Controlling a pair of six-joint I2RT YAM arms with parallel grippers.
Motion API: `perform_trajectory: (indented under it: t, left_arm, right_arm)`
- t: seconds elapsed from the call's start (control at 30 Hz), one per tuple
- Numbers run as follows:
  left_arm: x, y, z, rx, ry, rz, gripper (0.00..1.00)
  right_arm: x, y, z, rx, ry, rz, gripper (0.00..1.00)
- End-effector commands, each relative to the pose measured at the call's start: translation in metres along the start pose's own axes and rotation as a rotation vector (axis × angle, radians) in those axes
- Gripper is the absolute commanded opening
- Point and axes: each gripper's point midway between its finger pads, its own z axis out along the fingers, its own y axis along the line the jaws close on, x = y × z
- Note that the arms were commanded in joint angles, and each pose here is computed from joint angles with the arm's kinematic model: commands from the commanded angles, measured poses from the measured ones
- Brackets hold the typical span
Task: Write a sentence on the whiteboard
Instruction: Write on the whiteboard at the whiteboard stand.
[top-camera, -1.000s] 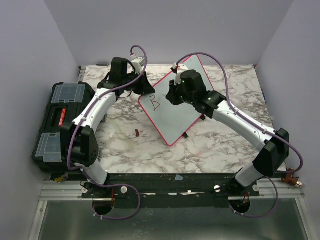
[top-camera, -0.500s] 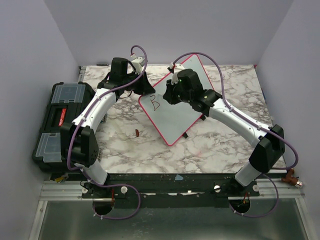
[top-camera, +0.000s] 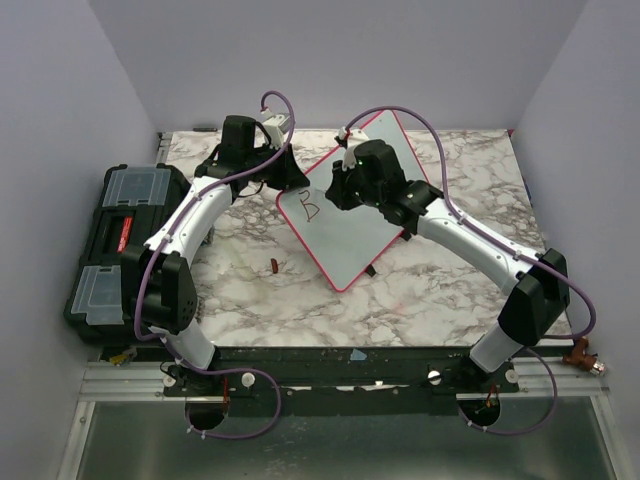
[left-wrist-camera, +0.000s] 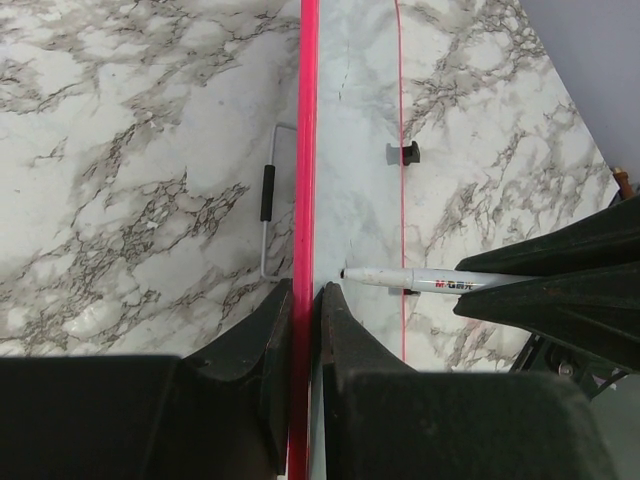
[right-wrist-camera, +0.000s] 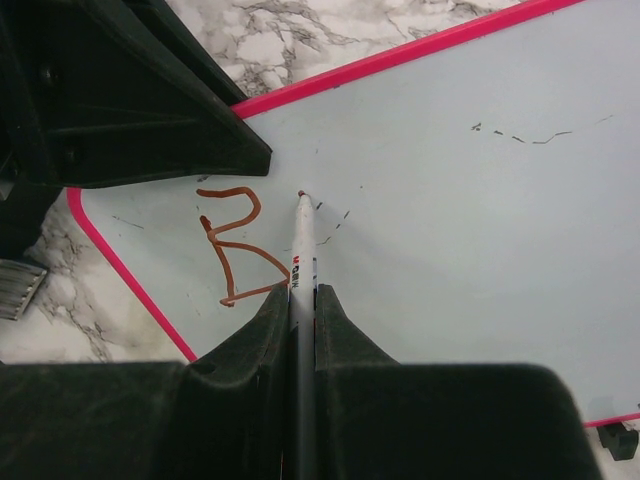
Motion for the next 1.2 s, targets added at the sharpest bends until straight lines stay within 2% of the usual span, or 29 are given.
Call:
perform_trajectory:
  t: [0.0, 0.5, 0.8, 1.17]
  left_arm:
    - [0.004, -0.005, -0.003, -0.004, 0.014, 0.080, 0.00]
    - [0.003, -0.006, -0.003, -0.003, 0.012, 0.082, 0.00]
    - [0.001, -0.007, -0.004, -0.004, 0.011, 0.084, 0.00]
    - [0.002, -0.008, -0.004, -0.005, 0.013, 0.087, 0.00]
  right_arm:
    - [0.022, -0.004, 0.005, 0.004, 0.052, -0.007, 0.01]
    - [0.050, -0.007, -0.007, 0.005, 0.118, 0.009, 0.01]
    - [0.060, 0.003, -0.010, -0.054, 0.156, 0.029, 0.01]
    - [0.041, -0.008, -0.005, 0.026, 0.109, 0.035, 0.01]
